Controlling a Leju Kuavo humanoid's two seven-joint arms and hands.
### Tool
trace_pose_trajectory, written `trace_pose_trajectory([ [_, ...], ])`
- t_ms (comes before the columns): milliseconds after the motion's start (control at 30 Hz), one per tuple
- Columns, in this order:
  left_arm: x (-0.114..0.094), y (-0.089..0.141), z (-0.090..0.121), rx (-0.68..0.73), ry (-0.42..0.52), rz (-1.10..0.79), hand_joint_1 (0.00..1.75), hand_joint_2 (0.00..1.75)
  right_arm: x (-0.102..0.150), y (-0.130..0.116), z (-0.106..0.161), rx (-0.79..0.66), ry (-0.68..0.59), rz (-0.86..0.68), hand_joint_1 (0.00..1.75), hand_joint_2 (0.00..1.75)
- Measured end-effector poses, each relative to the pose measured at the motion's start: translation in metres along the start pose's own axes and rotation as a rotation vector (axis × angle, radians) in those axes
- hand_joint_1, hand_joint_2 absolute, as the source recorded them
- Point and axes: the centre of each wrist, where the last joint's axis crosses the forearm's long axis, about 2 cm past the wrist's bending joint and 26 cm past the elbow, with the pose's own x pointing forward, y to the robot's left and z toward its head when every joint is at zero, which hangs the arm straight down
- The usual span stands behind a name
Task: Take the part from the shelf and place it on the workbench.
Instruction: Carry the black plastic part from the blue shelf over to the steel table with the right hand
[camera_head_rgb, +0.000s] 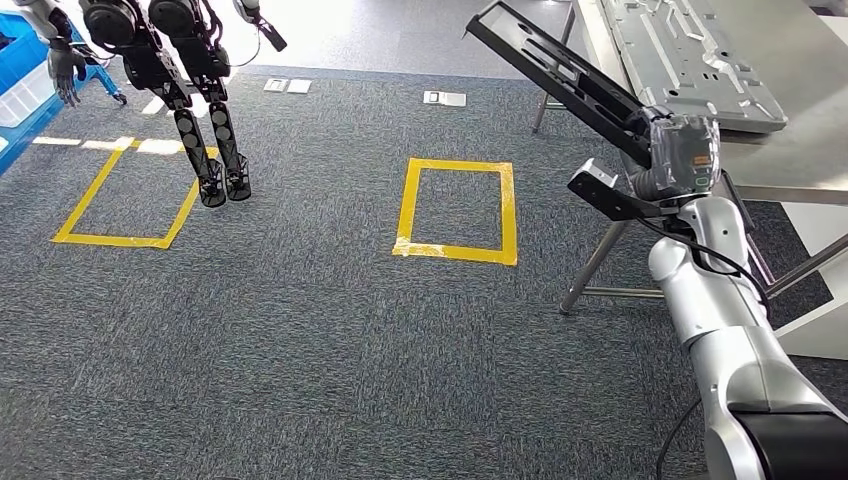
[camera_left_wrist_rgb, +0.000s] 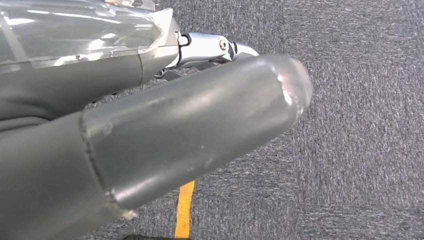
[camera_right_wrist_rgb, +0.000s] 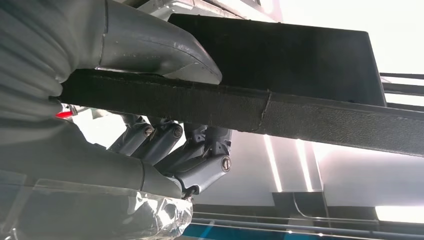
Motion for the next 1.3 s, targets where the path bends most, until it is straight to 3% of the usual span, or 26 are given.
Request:
trace_pose_trajectory([
  [1300,-0.0003,0.0006,0.0001,0.008,0.0,-0.008,0.0,0.0,0.006,0.0011,-0.0026,-0.002,-0.002,-0.041,1.73,1.75],
])
